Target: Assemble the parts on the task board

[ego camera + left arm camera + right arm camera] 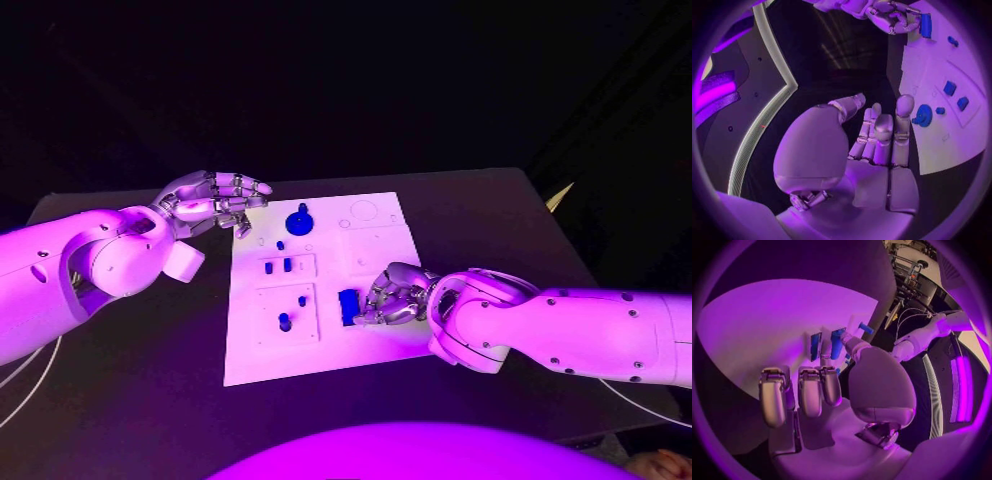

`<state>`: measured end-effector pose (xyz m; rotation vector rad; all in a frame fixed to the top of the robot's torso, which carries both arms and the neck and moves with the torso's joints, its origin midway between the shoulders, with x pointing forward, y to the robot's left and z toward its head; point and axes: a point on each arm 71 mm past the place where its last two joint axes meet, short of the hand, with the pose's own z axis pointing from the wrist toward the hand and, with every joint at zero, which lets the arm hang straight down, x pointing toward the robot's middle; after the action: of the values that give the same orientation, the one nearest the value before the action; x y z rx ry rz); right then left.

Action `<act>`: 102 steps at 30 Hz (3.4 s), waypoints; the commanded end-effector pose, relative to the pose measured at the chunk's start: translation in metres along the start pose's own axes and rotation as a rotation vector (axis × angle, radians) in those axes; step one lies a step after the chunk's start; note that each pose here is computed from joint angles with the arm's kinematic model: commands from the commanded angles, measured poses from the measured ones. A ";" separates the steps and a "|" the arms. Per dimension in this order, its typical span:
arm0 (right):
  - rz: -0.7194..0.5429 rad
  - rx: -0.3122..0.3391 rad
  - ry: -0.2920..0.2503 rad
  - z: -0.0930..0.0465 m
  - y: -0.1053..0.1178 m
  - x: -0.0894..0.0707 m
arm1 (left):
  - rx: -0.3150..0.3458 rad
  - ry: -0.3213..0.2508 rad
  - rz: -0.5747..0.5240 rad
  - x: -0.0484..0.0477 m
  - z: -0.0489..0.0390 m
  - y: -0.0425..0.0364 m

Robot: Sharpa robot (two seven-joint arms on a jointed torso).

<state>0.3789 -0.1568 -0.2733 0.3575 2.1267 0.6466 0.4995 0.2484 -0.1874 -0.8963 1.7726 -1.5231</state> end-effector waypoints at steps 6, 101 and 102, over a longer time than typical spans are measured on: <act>-0.013 0.009 -0.026 0.003 0.000 -0.002 | 0.008 0.017 -0.003 0.0020 0.0000 -0.0011; 0.936 -0.333 -0.551 0.031 0.000 -0.098 | 0.125 -0.588 -0.078 0.0686 0.0057 0.0343; 0.936 -0.333 -0.551 0.031 0.000 -0.098 | 0.125 -0.588 -0.078 0.0686 0.0057 0.0343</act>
<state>0.4621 -0.1907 -0.2259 1.2066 1.2560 1.2397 0.4620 0.1904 -0.2264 -1.2156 1.2595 -1.2602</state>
